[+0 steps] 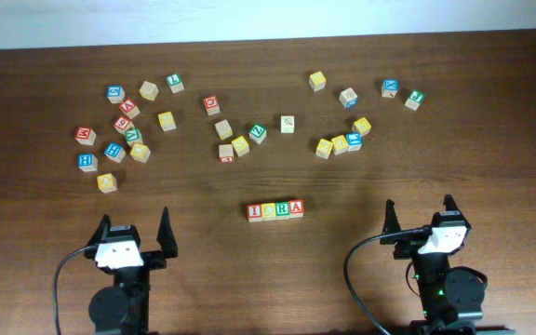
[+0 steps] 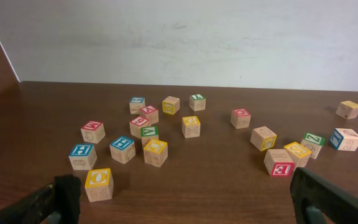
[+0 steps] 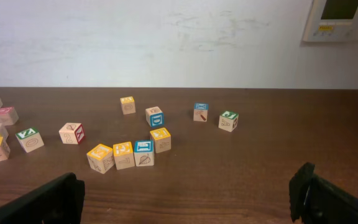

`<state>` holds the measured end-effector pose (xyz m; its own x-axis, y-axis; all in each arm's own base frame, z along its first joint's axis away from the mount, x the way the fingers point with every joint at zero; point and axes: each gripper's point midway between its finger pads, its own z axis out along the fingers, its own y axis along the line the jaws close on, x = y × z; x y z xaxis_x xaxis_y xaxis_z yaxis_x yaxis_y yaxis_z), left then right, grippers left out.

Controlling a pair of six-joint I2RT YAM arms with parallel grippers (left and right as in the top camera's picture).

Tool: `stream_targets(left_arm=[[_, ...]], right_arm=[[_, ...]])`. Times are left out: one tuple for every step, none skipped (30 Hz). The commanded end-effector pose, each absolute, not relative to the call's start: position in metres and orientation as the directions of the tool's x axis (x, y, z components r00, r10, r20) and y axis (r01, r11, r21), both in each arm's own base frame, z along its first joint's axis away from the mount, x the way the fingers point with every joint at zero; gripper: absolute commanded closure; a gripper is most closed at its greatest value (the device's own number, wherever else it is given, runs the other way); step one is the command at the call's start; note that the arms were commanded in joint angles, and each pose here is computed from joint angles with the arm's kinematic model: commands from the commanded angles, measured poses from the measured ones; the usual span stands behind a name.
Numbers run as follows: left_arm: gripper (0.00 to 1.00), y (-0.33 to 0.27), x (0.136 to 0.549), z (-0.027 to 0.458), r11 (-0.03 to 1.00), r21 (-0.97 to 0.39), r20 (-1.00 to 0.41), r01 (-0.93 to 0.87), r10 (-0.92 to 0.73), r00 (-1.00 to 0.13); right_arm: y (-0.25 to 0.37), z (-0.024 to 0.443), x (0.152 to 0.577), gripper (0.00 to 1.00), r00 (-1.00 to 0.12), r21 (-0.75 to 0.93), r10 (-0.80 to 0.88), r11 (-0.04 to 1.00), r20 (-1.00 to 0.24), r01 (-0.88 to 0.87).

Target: Spell out ICRA

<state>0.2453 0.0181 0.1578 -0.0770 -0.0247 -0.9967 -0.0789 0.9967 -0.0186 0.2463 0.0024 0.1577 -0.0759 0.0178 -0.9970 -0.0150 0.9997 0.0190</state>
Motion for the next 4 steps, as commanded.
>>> stream_targets(left_arm=[[0.01,0.0164,0.2453,0.1559,0.998,-0.006,-0.997,-0.07,-0.012,-0.08],[0.01,0.0164,0.2453,0.1559,0.998,-0.006,-0.997,-0.07,-0.012,-0.08],[0.01,0.0164,0.2453,0.1559,0.998,-0.006,-0.997,-0.07,-0.012,-0.08],[0.01,0.0164,0.2453,0.1559,0.998,-0.006,-0.997,-0.07,-0.012,-0.08]], right_arm=[[-0.0009,0.1559,0.246,0.02,-0.077,0.012,0.012,1.0,-0.997,0.001],[-0.0009,0.1559,0.246,0.02,-0.077,0.012,0.012,1.0,-0.997,0.001],[-0.0008,0.1559,0.246,0.02,-0.077,0.012,0.012,1.0,-0.997,0.001],[-0.0009,0.1559,0.246,0.02,-0.077,0.012,0.012,1.0,-0.997,0.001]])
